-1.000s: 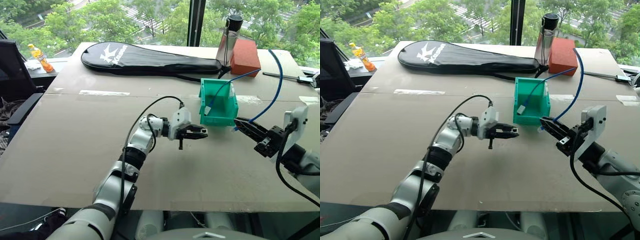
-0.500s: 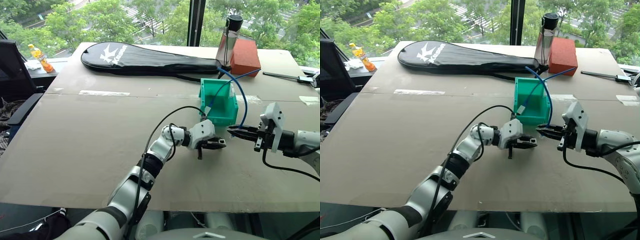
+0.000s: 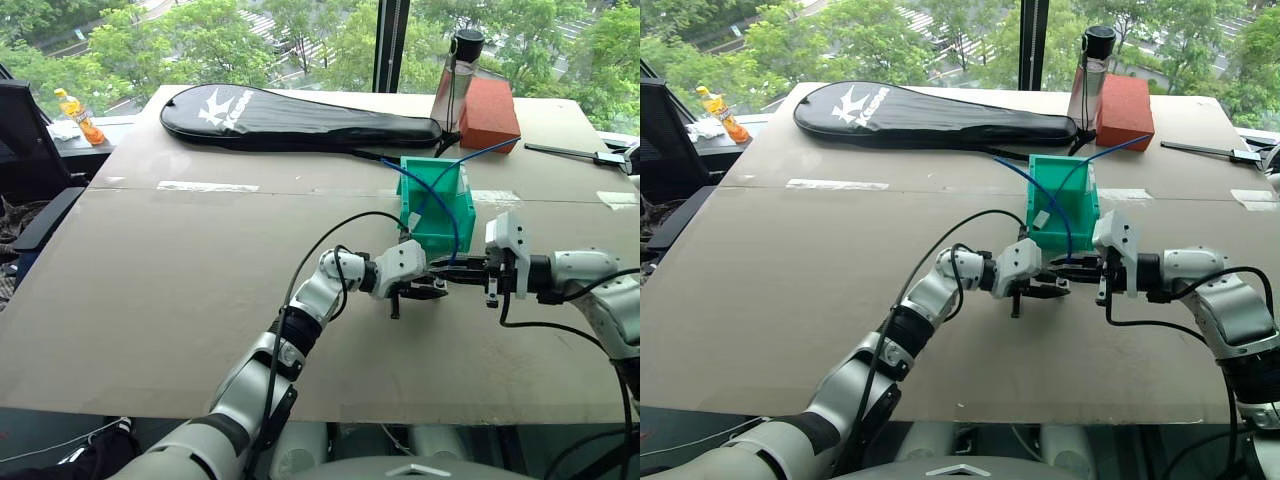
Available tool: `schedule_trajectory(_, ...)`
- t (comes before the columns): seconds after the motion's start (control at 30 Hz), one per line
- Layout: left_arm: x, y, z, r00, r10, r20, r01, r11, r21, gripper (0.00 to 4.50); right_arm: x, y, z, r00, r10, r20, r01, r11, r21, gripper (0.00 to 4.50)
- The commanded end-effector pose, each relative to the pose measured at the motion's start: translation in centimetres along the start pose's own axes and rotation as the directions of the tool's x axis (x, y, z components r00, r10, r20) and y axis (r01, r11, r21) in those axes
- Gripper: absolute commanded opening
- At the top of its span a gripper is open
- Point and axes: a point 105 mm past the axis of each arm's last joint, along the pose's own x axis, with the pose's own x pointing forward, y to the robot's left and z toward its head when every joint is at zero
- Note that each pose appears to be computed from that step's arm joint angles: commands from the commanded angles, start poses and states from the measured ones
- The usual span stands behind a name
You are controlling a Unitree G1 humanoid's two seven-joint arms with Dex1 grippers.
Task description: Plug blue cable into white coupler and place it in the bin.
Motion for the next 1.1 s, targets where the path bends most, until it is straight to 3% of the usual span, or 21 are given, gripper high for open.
schedule_trajectory(0.03, 0.3, -0.3, 0.3, 1.0, -0.017, 0.001, 0.017, 1.0, 0.016, 0.36, 0.0, 0.0, 0.5, 1.0, 0.011, 0.006, -0.011, 0.998, -0.065, 0.0)
schedule_trajectory(1.1, -0.2, -0.2, 0.1, 1.0, -0.013, -0.009, 0.014, 1.0, 0.024, 0.36, 0.4, 0.5, -2.3, 0.992, 0.086, -0.095, -0.097, 0.989, -0.115, 0.0)
